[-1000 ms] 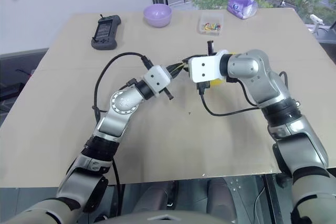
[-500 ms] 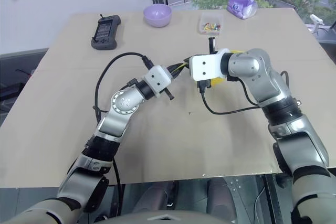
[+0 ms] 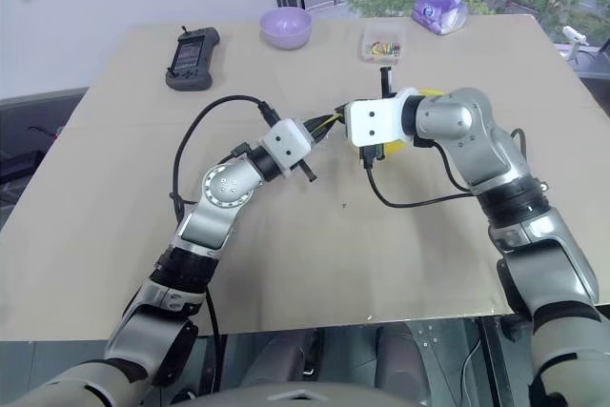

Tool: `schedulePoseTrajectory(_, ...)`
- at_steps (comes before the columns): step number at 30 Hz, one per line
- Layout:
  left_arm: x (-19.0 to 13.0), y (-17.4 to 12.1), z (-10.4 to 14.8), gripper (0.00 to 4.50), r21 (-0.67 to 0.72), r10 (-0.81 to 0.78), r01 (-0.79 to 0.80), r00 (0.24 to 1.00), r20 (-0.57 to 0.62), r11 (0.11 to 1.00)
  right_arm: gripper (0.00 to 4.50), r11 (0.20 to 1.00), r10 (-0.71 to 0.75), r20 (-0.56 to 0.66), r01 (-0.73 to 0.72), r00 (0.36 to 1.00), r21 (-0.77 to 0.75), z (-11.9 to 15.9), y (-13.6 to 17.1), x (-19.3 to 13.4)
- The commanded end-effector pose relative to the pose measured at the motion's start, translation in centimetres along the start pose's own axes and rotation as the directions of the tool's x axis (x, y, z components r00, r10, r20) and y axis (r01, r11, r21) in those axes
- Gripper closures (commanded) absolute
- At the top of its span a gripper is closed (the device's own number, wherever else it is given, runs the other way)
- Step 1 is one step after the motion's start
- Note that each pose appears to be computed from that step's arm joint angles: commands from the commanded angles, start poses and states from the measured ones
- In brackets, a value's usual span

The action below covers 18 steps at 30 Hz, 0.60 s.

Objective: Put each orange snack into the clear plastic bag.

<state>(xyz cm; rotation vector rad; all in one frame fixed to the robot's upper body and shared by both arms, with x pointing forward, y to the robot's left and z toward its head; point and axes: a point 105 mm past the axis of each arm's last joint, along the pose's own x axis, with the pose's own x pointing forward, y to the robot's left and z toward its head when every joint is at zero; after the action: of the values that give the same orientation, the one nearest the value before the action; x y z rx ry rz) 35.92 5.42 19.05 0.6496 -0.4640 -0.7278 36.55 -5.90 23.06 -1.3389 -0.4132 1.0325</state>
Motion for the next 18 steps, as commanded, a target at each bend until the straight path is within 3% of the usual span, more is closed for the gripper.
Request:
schedulePoseTrajectory(1,-0.1,0.7,0.7,4.50,0.031,0.029,-0.029,0.999,0.024,0.999,4.33,0.997,-0.072,-0.080,0.069,0.994,-0.028,-1.4,-2.2,-2.0)
schedulePoseTrajectory(13,-0.8,5.1,-1.2,4.50,0.162,0.197,-0.186,0.979,-0.057,0.969,4.33,0.997,-0.077,-0.253,0.081,0.964,0.006,-5.3,-2.0,-5.3)
schedulePoseTrajectory(18,-0.8,5.6,-1.4,4.50,0.176,0.221,-0.208,0.973,-0.062,0.962,4.33,0.996,-0.077,-0.308,0.088,0.948,0.021,-6.4,-1.9,-6.9)
